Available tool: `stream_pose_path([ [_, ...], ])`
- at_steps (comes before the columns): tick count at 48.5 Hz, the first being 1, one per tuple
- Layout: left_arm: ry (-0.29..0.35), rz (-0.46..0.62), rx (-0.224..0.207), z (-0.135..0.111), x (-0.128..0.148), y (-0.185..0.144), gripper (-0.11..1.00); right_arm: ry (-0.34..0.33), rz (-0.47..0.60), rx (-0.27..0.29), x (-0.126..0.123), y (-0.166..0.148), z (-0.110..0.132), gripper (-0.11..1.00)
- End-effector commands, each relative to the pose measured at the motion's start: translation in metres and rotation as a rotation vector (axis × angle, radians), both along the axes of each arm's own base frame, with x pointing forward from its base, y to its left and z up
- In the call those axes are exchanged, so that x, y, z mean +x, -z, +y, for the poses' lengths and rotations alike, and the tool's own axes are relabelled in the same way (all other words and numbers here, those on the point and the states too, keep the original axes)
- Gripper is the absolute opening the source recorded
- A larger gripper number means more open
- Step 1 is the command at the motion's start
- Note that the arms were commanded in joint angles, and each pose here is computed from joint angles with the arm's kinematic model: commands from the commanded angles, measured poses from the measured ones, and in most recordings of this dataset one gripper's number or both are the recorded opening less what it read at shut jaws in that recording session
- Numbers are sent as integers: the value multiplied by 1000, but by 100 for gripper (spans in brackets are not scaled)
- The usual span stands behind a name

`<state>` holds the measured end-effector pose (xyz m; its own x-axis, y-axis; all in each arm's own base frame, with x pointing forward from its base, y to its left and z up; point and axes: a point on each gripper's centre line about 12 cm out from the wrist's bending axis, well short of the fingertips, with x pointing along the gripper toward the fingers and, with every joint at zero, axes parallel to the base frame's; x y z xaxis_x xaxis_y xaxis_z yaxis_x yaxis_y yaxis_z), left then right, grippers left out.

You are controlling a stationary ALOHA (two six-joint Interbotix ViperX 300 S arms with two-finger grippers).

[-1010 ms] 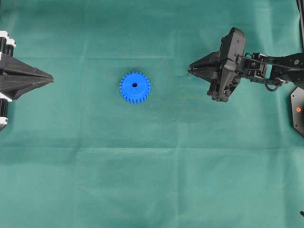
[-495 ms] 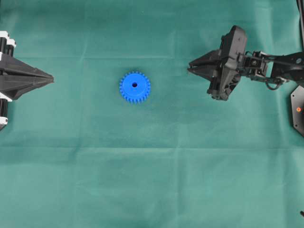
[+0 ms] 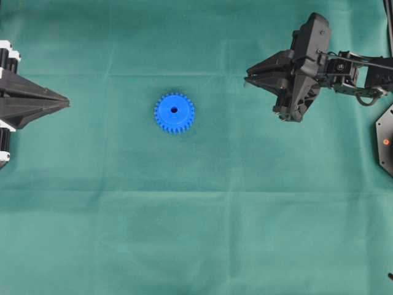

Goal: Insert the shaft placed at a random location into the center hole of the medium gear at another random location.
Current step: 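Carry the shaft left with the right gripper over the blue gear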

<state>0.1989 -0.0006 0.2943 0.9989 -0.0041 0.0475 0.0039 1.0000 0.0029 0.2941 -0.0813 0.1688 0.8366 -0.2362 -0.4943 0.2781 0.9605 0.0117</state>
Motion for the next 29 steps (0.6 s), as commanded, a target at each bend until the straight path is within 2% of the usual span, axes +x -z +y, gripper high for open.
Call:
stream_pose_path([
  [1, 2, -15, 3, 0, 2, -7, 0, 4, -37, -3, 5, -12, -1, 13],
  [16, 2, -15, 1, 0, 2, -7, 0, -4, -45, 3, 11, -13, 1, 13],
  [29, 2, -14, 1, 0, 3, -7, 0, -54, -65, 3, 44, -16, 11, 13],
])
